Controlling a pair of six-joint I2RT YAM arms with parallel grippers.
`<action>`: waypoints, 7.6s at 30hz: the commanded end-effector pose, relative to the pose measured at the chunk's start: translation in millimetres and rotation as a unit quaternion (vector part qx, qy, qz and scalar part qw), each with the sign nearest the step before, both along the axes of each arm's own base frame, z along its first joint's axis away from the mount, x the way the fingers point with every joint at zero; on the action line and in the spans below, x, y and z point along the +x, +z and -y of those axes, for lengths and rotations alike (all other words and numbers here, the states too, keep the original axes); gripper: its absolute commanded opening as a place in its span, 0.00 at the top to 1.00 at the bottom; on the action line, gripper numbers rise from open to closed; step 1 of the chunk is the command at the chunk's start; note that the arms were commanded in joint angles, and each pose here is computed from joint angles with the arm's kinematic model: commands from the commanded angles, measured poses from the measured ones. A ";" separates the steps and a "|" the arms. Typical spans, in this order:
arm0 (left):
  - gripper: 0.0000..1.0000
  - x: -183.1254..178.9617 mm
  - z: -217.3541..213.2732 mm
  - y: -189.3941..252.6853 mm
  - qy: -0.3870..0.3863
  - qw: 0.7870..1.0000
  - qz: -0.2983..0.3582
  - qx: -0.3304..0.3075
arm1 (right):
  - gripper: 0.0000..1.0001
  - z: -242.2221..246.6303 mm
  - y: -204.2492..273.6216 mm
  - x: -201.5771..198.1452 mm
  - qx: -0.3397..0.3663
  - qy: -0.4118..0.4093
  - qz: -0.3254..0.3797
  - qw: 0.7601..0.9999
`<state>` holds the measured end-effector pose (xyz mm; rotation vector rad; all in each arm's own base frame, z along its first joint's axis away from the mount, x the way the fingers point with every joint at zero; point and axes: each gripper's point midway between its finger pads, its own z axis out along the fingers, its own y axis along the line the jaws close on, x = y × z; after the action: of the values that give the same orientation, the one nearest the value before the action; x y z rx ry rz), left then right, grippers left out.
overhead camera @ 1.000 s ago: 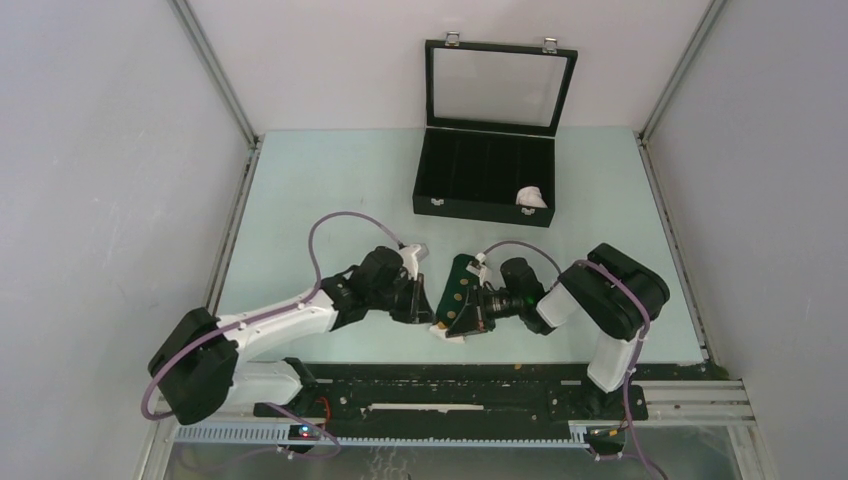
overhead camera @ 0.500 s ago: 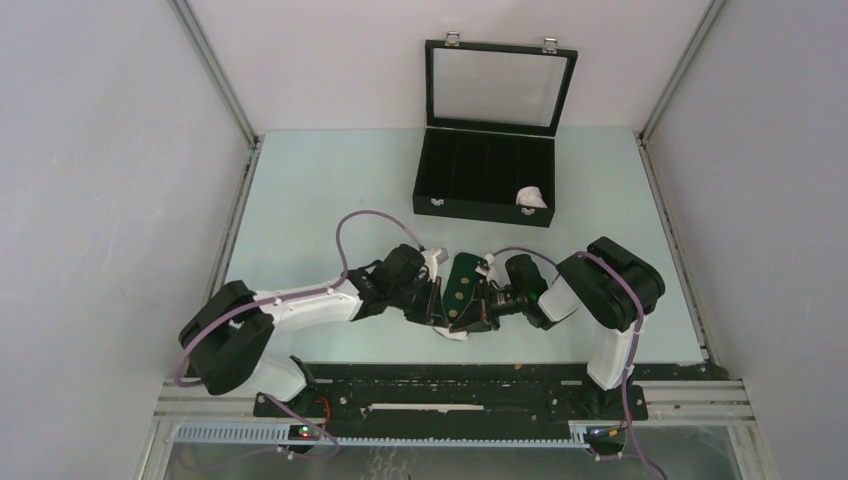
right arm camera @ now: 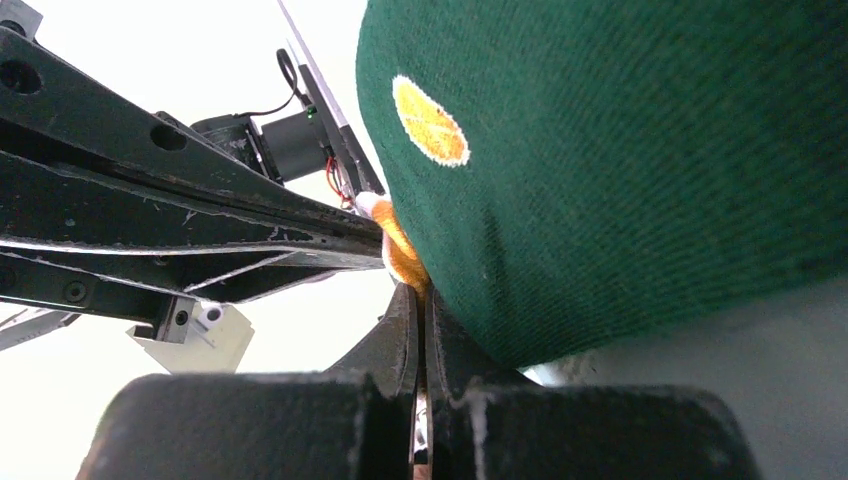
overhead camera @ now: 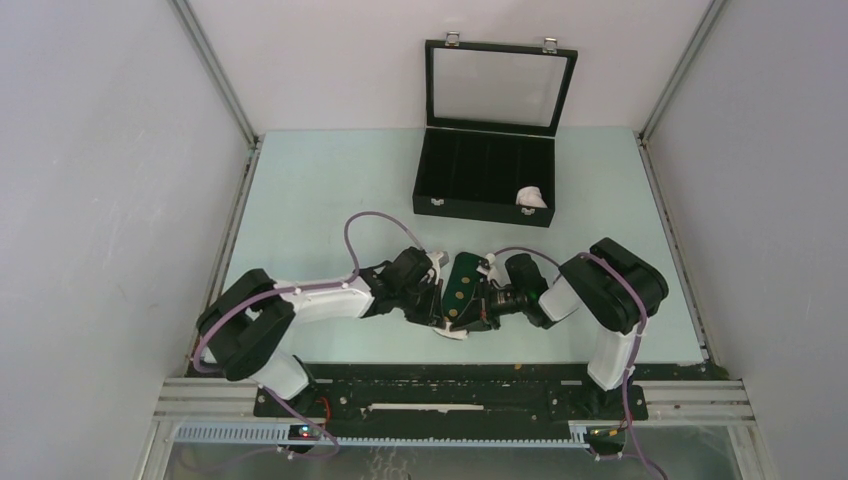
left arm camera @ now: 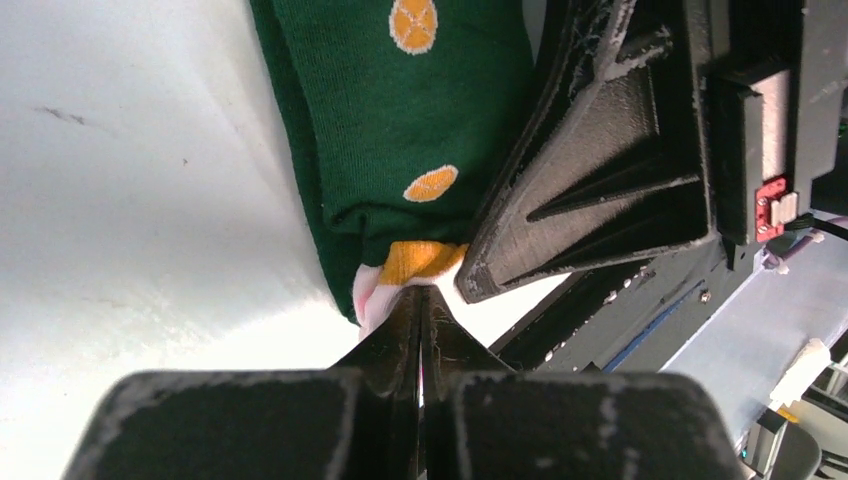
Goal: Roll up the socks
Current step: Roll a pair of socks at the center of the board.
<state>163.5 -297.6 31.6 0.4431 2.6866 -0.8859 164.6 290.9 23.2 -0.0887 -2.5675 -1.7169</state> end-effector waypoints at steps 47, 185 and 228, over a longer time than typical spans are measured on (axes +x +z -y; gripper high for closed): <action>1.00 11.9 -12.1 -18.1 0.028 0.999 0.012 0.035 | 0.53 46.5 185.9 27.5 -0.081 -0.021 0.556 0.827; 0.83 2.3 4.0 66.3 -0.014 0.993 0.055 -0.101 | 1.00 14.5 -4.0 5.6 -0.076 0.085 0.101 0.988; 0.87 24.9 -3.8 -17.4 0.045 0.998 -0.014 0.040 | 0.59 7.4 44.1 53.2 -0.140 0.037 0.248 0.958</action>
<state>184.5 -303.3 32.2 0.3501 2.7039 -0.8737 187.4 282.8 36.2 0.3010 -2.9037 -1.4320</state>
